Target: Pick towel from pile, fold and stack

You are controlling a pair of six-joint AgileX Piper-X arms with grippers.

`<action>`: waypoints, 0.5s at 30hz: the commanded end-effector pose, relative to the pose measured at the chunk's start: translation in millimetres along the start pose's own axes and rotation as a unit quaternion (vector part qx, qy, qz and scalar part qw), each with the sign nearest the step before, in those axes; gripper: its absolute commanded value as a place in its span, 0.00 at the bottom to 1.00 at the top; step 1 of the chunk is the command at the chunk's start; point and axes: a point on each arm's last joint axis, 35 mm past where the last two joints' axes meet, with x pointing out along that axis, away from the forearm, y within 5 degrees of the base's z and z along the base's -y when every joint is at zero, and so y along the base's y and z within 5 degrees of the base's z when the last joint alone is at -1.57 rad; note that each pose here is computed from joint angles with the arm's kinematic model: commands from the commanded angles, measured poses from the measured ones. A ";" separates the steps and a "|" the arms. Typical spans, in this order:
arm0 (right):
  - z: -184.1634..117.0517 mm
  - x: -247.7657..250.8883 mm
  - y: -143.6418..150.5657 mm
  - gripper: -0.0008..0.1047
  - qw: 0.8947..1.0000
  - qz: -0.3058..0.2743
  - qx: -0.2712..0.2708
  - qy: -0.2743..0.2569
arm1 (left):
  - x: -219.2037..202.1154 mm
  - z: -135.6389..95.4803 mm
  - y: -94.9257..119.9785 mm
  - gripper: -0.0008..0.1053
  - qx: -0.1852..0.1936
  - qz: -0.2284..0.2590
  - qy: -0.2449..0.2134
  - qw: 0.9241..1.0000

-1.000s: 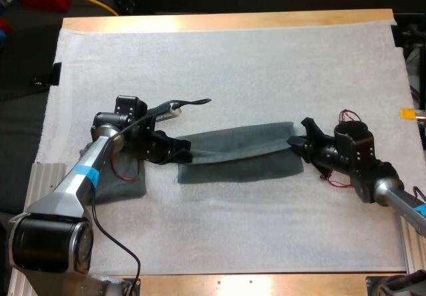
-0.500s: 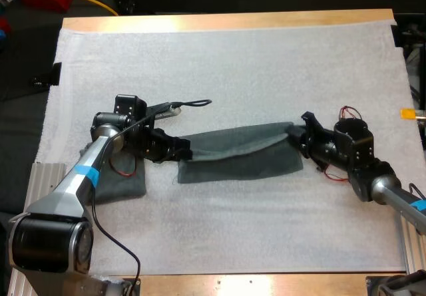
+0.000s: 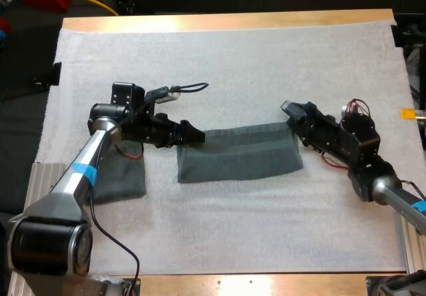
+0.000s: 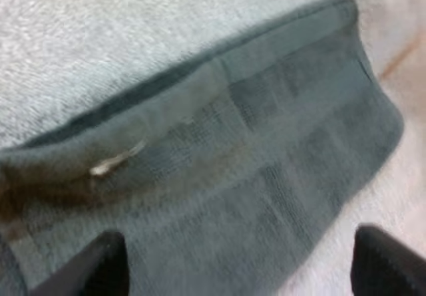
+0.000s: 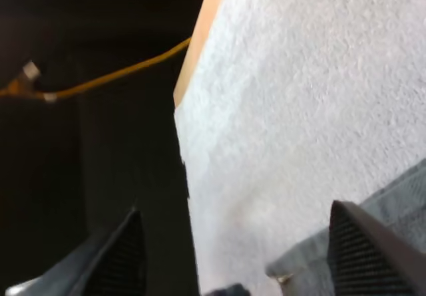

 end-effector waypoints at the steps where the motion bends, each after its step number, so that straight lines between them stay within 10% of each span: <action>1: 4.3 -2.9 6.7 0.56 1.000 0.013 -0.023 -0.002 | -8.0 -0.8 -8.7 0.63 0.016 -0.010 -0.006 1.000; 15: -3.1 -45.1 31.1 0.56 0.985 -0.031 -0.160 0.056 | -71.8 -39.2 -64.5 0.63 0.097 0.021 -0.052 0.994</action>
